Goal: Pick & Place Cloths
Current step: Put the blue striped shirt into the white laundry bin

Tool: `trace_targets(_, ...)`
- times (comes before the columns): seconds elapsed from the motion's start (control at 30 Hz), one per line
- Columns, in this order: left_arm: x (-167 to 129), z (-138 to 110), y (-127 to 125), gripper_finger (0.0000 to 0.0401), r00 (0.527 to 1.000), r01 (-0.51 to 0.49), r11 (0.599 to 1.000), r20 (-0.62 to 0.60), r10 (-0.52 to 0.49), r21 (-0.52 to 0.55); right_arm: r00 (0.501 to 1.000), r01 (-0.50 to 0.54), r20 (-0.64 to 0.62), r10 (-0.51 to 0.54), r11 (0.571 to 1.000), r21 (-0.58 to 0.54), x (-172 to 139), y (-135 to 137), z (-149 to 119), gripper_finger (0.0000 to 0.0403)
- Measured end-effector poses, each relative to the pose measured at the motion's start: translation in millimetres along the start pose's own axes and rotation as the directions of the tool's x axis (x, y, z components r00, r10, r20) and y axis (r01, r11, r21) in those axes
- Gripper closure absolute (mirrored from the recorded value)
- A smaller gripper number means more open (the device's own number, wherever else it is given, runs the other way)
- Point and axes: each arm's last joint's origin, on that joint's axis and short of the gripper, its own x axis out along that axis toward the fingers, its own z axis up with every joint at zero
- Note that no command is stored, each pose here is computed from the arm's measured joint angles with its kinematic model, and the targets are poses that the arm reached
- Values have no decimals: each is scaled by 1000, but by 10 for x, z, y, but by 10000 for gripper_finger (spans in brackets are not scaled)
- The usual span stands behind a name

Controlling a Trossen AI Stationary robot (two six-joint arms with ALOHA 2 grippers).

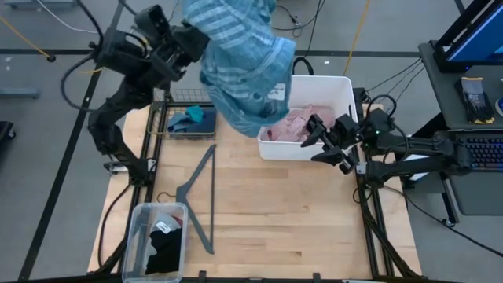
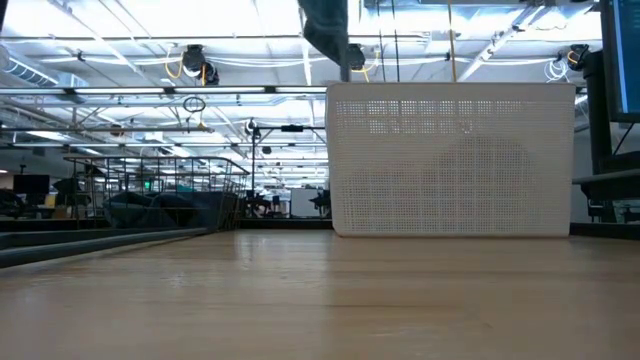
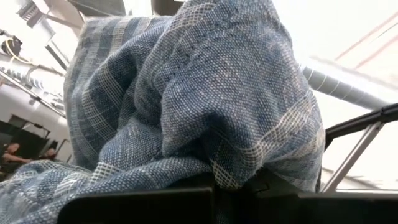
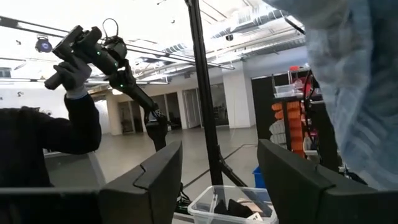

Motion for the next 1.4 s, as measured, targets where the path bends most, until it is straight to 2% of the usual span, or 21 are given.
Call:
trace_targets(0.3, 110, -188, 284, 396, 1000, 16, 998, -4, -16, -66, 999, -19, 43, 21, 998, -54, -131, 191, 168, 202)
trace_targets(0.4, 144, -271, 364, 396, 1000, 9, 998, -12, -9, -65, 1000, 14, 24, -13, 997, -71, -204, 259, 191, 202)
trace_targets(0.5, 183, -353, 454, 396, 1000, 29, 997, -1, -29, -71, 992, 127, -11, -128, 986, -105, -294, 302, 176, 202)
trace_targets(0.6, 211, -409, 549, 396, 998, 55, 994, 13, -54, -92, 957, 273, -65, -284, 951, -142, -406, 333, 130, 202)
trace_targets(0.73, 240, -509, 718, 396, 999, 48, 991, 10, -47, -123, 860, 464, -133, -493, 863, -199, -550, 351, 57, 202)
trace_targets(0.83, 262, -611, 861, 396, 998, 53, 986, -10, -56, -156, 788, 552, -180, -588, 806, -215, -620, 349, 3, 202)
trace_targets(1.03, 291, -848, 1115, 396, 994, 48, 984, -83, -64, -174, 769, 561, -228, -597, 801, -209, -647, 352, -42, 202)
trace_targets(1.4, 277, -1338, 1634, 396, 961, 72, 988, -255, -105, -134, 796, 551, -150, -586, 805, -219, -792, 535, 77, 202)
